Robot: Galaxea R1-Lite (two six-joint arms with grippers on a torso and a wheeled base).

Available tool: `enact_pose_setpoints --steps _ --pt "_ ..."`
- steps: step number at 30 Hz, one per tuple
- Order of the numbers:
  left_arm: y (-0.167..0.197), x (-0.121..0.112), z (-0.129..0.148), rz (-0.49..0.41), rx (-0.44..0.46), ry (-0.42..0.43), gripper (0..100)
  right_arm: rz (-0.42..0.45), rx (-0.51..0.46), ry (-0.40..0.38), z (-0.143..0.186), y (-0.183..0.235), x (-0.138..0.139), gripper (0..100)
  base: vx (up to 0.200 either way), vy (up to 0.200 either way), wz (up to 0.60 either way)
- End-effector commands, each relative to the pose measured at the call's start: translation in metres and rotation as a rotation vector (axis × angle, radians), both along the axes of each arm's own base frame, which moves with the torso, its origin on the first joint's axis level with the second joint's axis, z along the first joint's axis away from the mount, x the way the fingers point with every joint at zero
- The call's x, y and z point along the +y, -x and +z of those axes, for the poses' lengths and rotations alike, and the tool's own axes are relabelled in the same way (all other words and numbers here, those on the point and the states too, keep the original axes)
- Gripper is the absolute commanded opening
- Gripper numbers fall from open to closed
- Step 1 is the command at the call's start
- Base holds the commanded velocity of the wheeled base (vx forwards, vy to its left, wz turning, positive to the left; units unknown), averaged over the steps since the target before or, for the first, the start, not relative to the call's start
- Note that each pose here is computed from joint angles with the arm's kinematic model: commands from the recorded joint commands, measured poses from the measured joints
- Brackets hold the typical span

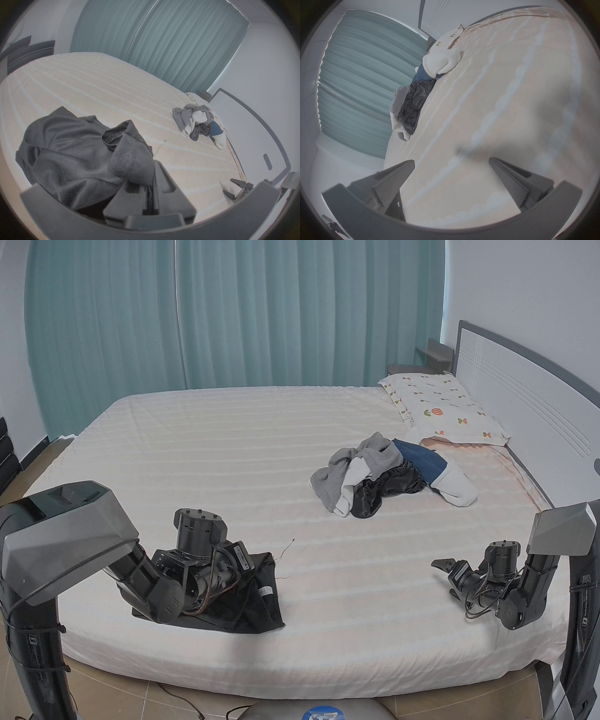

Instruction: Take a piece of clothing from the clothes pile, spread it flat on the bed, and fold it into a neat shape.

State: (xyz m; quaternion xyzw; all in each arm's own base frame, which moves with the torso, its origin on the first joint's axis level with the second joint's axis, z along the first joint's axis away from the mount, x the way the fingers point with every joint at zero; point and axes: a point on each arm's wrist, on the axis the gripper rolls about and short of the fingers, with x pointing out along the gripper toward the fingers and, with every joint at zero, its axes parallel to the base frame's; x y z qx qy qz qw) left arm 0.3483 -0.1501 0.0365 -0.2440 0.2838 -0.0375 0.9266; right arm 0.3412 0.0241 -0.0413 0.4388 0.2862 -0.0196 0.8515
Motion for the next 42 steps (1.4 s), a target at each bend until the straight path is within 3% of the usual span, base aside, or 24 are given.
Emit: enact_pose_setpoints --steps 1,7,8,14,19,26,28,32,36,37,42 --pt "-0.004 -0.005 -0.018 0.011 0.027 -0.025 0 0.000 0.003 0.000 -0.001 0.000 0.000 100 0.000 0.000 0.00" --pt "-0.004 -0.014 -0.025 0.033 0.041 0.004 0 0.001 0.004 0.001 -0.001 0.000 0.000 100 0.000 0.000 0.00" --pt "-0.003 -0.017 -0.025 0.026 0.041 0.006 100 0.001 0.004 0.001 -0.001 0.000 0.000 100 0.000 0.000 0.00" --pt "0.002 -0.017 -0.023 0.026 0.044 0.012 100 0.000 0.002 0.002 -0.001 0.000 0.000 100 0.000 0.000 0.00" --pt "0.002 -0.011 -0.005 0.068 0.020 0.075 100 0.002 0.005 0.002 -0.001 0.001 0.000 100 0.000 0.000 0.00" --pt "0.014 0.032 0.008 0.177 0.036 0.130 100 0.002 0.005 0.002 -0.001 0.001 0.000 100 0.000 0.000 0.00" --pt "0.016 0.048 0.010 0.214 0.042 0.204 100 0.005 0.004 0.008 -0.001 0.001 0.000 100 0.000 0.000 0.00" --pt "0.020 0.075 0.009 0.219 0.080 0.324 100 0.008 0.005 0.010 -0.001 0.001 0.001 100 0.000 0.000 0.00" --pt "0.018 0.091 0.006 0.253 0.099 0.362 100 0.006 0.005 0.010 -0.001 0.001 0.000 100 0.000 0.000 0.00" --pt "0.019 0.105 0.005 0.273 0.109 0.386 100 0.009 0.006 0.012 -0.002 0.002 0.001 100 0.000 0.000 0.00" --pt "0.023 0.130 -0.001 0.253 0.167 0.461 100 0.009 0.006 0.012 -0.002 0.002 0.001 100 0.000 0.080 0.00"
